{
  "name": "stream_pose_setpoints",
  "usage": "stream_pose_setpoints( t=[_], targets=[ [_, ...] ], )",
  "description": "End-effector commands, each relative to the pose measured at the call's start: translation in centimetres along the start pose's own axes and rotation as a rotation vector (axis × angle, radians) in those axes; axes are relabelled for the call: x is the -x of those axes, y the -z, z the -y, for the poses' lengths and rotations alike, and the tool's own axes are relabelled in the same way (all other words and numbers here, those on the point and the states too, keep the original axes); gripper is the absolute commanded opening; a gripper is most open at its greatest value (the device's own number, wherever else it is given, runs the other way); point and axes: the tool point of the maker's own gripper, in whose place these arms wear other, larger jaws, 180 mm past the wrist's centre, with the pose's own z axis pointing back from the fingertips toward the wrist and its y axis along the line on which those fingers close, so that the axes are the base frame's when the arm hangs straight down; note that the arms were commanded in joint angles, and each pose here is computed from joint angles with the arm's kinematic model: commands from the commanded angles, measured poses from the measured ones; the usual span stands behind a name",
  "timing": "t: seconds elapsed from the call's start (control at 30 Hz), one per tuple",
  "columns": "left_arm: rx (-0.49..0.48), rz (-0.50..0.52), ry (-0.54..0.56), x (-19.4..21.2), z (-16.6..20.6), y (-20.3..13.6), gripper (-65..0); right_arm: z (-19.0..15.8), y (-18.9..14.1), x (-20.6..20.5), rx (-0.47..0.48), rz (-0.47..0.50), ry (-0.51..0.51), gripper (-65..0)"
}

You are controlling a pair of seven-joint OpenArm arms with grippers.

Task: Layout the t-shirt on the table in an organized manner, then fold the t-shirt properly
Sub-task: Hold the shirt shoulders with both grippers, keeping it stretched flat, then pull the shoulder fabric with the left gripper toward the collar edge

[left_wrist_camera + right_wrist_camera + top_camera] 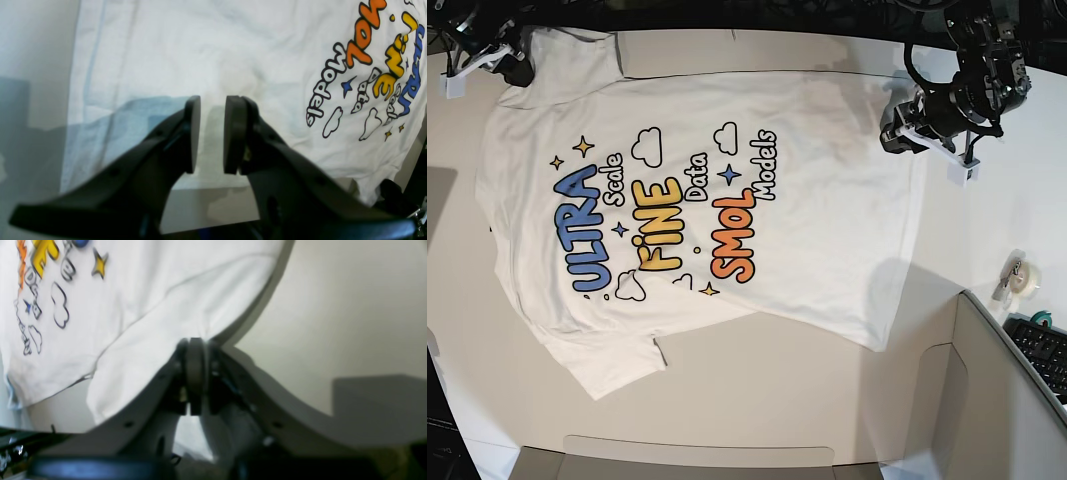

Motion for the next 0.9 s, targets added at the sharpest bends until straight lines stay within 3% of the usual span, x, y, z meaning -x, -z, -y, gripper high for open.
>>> stream_pose_setpoints(
  t=[0.0, 0.17, 0.37, 0.43, 0.53, 0.63, 0.73, 0.87],
  targets=[
    [0.007, 0.027, 0.016, -0.9, 0.3, -0.5, -51.9, 1.1, 0.3, 3.6, 0.068, -0.177, -0.021, -65.0],
    [-0.01, 0.13, -0.004, -2.9, -0.7, -1.4, -51.9, 0.5, 0.8, 4.1, 0.051, -0.19, -0.023, -65.0],
    [0.054, 0.303, 0.028, -5.1, -3.7, -6.7, -51.8, 0.6, 0.8, 3.8, 0.055, -0.181, -0.023, -65.0],
    [0.057, 0.351, -0.026, -5.5, -5.2, -8.0, -51.6, 0.5, 1.0, 3.4, 0.053, -0.159, -0.024, -65.0],
    [0.063, 0.292, -0.154, -3.6, -8.1, -8.2, -49.1, 0.6, 0.9, 3.2, 0.057, -0.145, -0.024, -65.0],
    [0.141, 0.223, -0.276, -1.7, -9.2, -7.2, -44.7, 0.8, 0.8, 2.7, 0.063, -0.138, -0.033, -65.0],
    [0.232, 0.178, -0.377, -0.3, -9.3, -6.3, -44.6, 0.9, 0.7, 2.3, 0.065, -0.133, -0.042, -65.0],
    [0.253, 0.156, -0.449, 0.8, -10.1, -5.6, -44.5, 0.8, 0.8, 2.3, 0.063, -0.129, -0.04, -65.0]
  ],
)
